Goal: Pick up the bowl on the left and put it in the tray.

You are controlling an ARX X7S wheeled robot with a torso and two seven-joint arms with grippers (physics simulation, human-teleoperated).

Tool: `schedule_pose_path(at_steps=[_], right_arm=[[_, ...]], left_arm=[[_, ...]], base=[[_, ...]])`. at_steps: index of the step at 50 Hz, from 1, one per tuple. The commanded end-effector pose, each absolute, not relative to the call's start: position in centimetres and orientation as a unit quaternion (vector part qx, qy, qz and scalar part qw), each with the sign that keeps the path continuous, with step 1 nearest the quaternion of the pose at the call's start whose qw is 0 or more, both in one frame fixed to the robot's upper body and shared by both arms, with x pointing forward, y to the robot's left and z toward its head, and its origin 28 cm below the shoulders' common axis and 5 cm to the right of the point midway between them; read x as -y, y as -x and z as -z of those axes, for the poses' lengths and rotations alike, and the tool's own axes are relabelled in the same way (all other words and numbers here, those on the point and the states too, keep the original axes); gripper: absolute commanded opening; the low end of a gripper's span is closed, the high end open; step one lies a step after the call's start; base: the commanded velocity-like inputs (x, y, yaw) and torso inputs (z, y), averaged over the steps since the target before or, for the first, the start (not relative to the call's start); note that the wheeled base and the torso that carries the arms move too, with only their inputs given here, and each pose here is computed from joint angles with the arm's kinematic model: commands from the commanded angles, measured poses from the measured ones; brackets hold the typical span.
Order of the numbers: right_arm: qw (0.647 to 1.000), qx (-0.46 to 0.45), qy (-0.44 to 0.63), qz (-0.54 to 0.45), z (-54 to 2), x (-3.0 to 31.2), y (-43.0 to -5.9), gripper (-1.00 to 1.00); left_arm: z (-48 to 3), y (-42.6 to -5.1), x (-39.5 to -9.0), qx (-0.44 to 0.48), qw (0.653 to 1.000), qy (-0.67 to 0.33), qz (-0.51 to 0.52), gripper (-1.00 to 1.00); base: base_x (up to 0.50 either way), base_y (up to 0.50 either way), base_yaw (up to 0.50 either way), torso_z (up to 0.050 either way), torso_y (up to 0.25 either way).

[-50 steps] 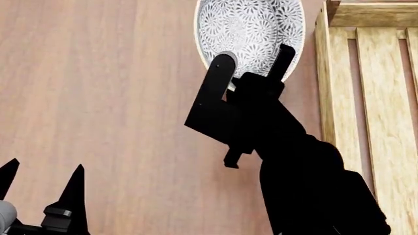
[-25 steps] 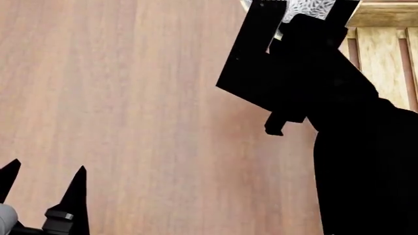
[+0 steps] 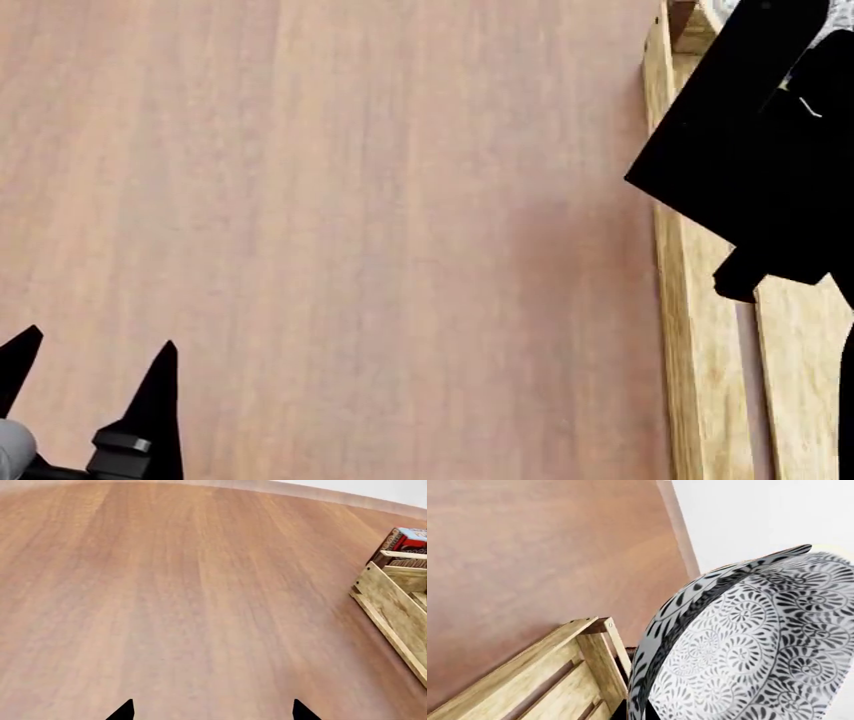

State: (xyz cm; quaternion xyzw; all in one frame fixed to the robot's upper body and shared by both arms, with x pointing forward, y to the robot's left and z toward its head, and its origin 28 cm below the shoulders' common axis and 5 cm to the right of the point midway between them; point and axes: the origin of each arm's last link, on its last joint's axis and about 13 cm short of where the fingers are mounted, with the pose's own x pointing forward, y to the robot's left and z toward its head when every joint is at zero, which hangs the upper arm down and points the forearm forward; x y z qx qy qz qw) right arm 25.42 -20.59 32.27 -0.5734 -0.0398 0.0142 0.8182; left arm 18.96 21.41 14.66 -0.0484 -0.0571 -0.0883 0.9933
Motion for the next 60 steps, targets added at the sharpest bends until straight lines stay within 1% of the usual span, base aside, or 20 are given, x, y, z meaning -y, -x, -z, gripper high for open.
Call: schedule_pose_path(at_steps=[1, 7, 15, 20, 23, 35, 60], right_arm=[[0.813, 0.002, 0.582, 0.023, -30.7, 22.5, -23.3, -1.0], [0.816, -0.032, 0.578, 0.011, -28.2, 22.9, -23.0, -1.0], [0.808, -0.074, 0.584, -0.012, -25.3, 23.4, -23.3, -1.0], [0.803, -0.087, 0.59, -0.015, -24.8, 23.6, -23.6, -1.0], [0.8, -0.096, 0.592, -0.013, -25.4, 23.9, -23.5, -1.0], [0.791, -0.127, 0.598, -0.02, -23.2, 24.6, -23.2, -1.0], [0.776, -0.163, 0.608, -0.036, -20.8, 24.8, -24.8, -1.0]], left_arm=[[-14.7, -18.9, -21.3, 0.058, 0.993, 0.046, 0.09, 1.0], [-14.6, -18.9, -21.2, 0.056, 0.993, 0.045, 0.092, 1.0], [-14.5, -18.9, -21.2, 0.055, 0.993, 0.045, 0.092, 1.0], [-14.5, -19.0, -21.3, 0.055, 0.993, 0.045, 0.092, 1.0], [-14.5, -19.0, -21.3, 0.054, 0.993, 0.045, 0.092, 1.0], [-14.4, -18.9, -21.2, 0.053, 0.993, 0.044, 0.093, 1.0], [-14.4, -19.0, -21.3, 0.051, 0.994, 0.045, 0.09, 1.0]], base=[[0.0, 0.0, 0.0, 0.0, 0.0], [0.0, 0.0, 0.0, 0.0, 0.0], [0.0, 0.0, 0.0, 0.0, 0.0], [0.0, 0.0, 0.0, 0.0, 0.0], [0.0, 0.0, 0.0, 0.0, 0.0], [0.0, 0.0, 0.0, 0.0, 0.002], [0.0, 0.0, 0.0, -0.001, -0.001]])
